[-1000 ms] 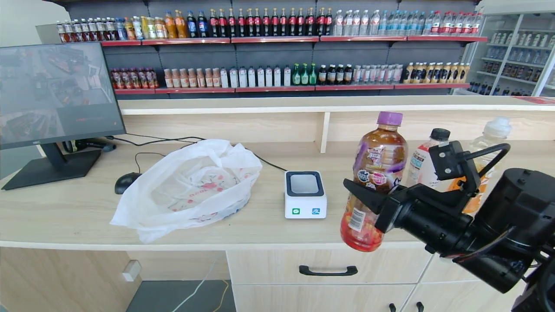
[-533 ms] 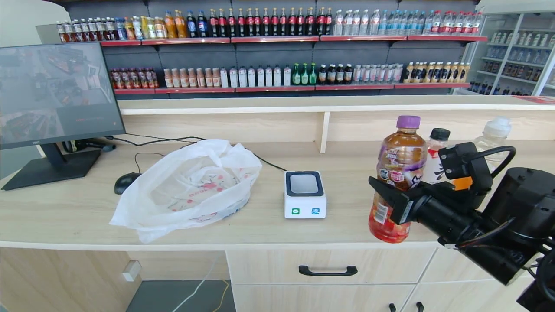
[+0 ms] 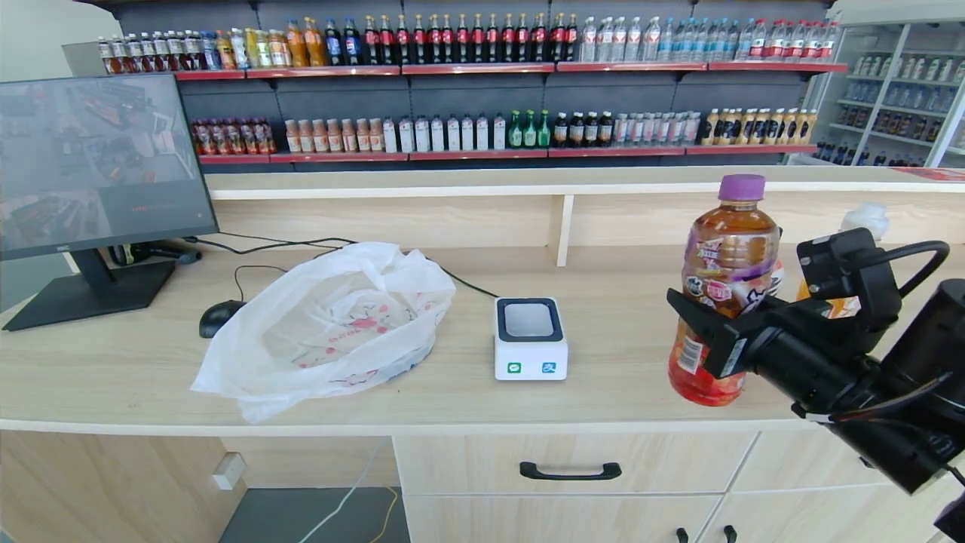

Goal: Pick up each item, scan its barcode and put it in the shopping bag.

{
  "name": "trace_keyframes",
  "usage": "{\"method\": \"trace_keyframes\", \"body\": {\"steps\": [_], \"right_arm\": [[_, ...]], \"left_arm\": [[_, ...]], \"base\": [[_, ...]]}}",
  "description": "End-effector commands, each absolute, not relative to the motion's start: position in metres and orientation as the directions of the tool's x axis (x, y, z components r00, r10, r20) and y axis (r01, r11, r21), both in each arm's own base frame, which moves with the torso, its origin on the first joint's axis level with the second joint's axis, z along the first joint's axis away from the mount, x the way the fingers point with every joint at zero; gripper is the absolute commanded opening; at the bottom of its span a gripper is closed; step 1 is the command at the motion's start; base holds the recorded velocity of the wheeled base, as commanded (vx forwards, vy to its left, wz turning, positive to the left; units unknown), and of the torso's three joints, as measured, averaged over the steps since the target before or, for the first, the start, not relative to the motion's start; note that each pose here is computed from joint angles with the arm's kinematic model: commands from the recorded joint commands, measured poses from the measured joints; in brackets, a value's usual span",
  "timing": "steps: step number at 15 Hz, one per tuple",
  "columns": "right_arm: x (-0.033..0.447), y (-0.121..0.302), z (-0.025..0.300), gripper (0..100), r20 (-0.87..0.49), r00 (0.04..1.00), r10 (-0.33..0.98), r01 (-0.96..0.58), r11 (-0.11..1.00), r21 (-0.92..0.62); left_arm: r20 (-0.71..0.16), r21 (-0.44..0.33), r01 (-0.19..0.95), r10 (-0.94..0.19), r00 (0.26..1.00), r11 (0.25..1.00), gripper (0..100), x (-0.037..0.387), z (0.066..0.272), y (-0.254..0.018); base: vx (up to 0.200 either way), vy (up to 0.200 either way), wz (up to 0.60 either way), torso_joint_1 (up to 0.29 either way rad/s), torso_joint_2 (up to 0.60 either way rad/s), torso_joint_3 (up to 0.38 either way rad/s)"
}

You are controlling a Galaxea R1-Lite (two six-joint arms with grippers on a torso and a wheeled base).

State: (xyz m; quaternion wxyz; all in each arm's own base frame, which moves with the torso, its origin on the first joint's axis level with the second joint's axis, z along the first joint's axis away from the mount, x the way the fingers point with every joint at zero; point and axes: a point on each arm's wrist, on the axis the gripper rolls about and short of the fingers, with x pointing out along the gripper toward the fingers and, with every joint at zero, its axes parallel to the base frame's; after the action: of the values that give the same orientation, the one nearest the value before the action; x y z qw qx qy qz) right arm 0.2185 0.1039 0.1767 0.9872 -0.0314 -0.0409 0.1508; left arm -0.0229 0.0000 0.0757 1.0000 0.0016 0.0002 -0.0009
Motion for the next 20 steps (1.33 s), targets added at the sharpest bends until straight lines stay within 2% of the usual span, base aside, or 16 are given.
{"method": "trace_keyframes", "body": {"steps": [1, 8, 19, 20], "right_arm": [[0.219, 0.113, 0.187, 0, 0.111, 0.946, 0.305, -0.298, 0.952, -0.071], [0.221, 0.123, 0.186, 0, 0.111, 0.941, 0.319, -0.315, 0.947, -0.057], [0.230, 0.122, 0.186, 0, 0.113, 0.947, 0.300, -0.295, 0.954, -0.060], [0.230, 0.122, 0.185, 0, 0.110, 0.947, 0.300, -0.295, 0.953, -0.060]], "left_arm": [[0.000, 0.003, 0.002, -0.002, 1.000, 1.000, 100, -0.023, 0.076, 0.000], [0.000, 0.003, 0.002, -0.002, 1.000, 1.000, 100, -0.023, 0.076, 0.000], [-0.002, 0.003, 0.002, -0.002, 1.000, 1.000, 100, -0.023, 0.075, 0.000], [0.000, 0.003, 0.000, 0.000, 1.000, 1.000, 100, -0.023, 0.076, 0.000]], "base": [[0.000, 0.000, 0.00, 0.000, 0.00, 0.000], [0.000, 0.000, 0.00, 0.000, 0.00, 0.000], [0.000, 0.200, 0.00, 0.003, 0.00, 0.003], [0.000, 0.000, 0.00, 0.000, 0.00, 0.000]]}}
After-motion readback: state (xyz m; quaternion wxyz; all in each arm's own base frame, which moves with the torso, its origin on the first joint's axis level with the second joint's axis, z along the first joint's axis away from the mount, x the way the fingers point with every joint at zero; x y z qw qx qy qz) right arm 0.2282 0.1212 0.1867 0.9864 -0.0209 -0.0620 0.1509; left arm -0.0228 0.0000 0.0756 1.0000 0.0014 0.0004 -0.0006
